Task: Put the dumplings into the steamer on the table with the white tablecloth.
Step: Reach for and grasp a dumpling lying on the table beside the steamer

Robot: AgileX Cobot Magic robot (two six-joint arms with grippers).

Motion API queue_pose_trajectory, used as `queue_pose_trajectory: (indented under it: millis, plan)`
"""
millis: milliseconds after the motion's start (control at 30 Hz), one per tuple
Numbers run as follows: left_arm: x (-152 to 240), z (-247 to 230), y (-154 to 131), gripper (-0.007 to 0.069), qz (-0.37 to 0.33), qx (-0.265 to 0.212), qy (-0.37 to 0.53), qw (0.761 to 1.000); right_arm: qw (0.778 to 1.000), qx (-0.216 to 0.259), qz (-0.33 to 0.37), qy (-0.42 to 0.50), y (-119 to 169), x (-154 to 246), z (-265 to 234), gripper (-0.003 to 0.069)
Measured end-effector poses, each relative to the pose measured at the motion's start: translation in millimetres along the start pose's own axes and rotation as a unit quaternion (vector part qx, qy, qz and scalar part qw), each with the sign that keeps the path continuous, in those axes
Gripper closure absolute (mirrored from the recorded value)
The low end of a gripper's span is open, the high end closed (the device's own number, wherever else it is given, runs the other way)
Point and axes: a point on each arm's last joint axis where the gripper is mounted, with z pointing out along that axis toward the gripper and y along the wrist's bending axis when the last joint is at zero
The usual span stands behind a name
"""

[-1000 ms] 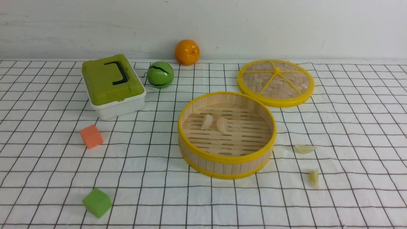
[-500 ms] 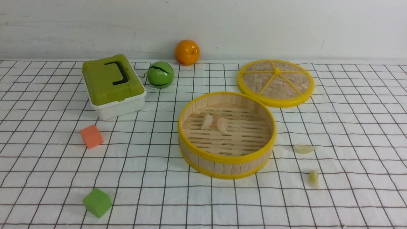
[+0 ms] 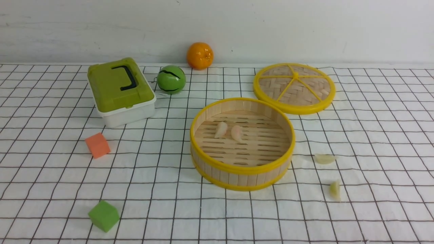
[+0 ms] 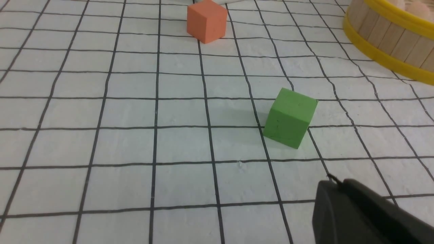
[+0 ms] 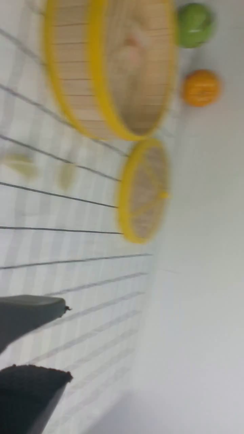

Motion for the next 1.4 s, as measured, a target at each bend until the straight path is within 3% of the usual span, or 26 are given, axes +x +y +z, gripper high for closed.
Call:
queue_pose_trajectory:
  millis: [133, 267, 367, 533, 600, 700, 767, 833, 967, 1067, 1233, 1267, 1300, 1333, 1400]
  plan:
    - [0, 0, 0, 0.062, 0.0, 0.0, 0.0, 1.0, 0.991, 0.014, 0.006, -0.132, -3, -24, -3, 0.0419]
    - [0, 0, 0, 0.0615, 0.0, 0.0, 0.0, 1.0, 0.941, 0.012, 0.097, -0.324, -8, -55, -19, 0.0419]
    - [0, 0, 0, 0.0609, 0.0, 0.0, 0.0, 1.0, 0.925, 0.003, 0.136, -0.354, -10, -72, -23, 0.0419]
    - [0, 0, 0, 0.0606, 0.0, 0.0, 0.0, 1.0, 0.935, -0.004, 0.151, -0.32, -14, -119, -13, 0.0476]
    - [0, 0, 0, 0.0605, 0.0, 0.0, 0.0, 1.0, 0.957, -0.003, 0.149, -0.247, -16, -149, 11, 0.0585]
    - [0, 0, 0, 0.0601, 0.0, 0.0, 0.0, 1.0, 0.978, 0.002, 0.127, -0.165, -16, -159, 44, 0.0669]
    - [0, 0, 0, 0.0599, 0.0, 0.0, 0.0, 1.0, 0.988, 0.004, 0.109, -0.112, -15, -156, 66, 0.0678]
    - [0, 0, 0, 0.0596, 0.0, 0.0, 0.0, 1.0, 0.996, 0.004, 0.09, 0.006, -12, -127, 110, 0.068]
    - [0, 0, 0, 0.0592, 0.0, 0.0, 0.0, 1.0, 0.981, -0.001, 0.118, 0.154, -5, -83, 147, 0.068]
    - [0, 0, 0, 0.0589, 0.0, 0.0, 0.0, 1.0, 0.94, -0.028, 0.148, 0.305, 17, -53, 169, 0.0676]
    - [0, 0, 0, 0.0589, 0.0, 0.0, 0.0, 1.0, 0.867, -0.081, 0.083, 0.484, 58, -34, 198, 0.0623]
    - [0, 0, 0, 0.0589, 0.0, 0.0, 0.0, 1.0, 0.867, -0.081, 0.083, 0.484, 59, -34, 201, 0.0623]
    - [0, 0, 0, 0.0589, 0.0, 0.0, 0.0, 1.0, 0.841, -0.081, 0.072, 0.529, 66, -29, 210, 0.0579]
    - [0, 0, 0, 0.0589, 0.0, 0.0, 0.0, 1.0, 0.836, -0.081, 0.071, 0.538, 67, -26, 211, 0.0573]
    - [0, 0, 0, 0.0588, 0.0, 0.0, 0.0, 1.0, 0.805, -0.076, 0.063, 0.585, 73, -12, 225, 0.0474]
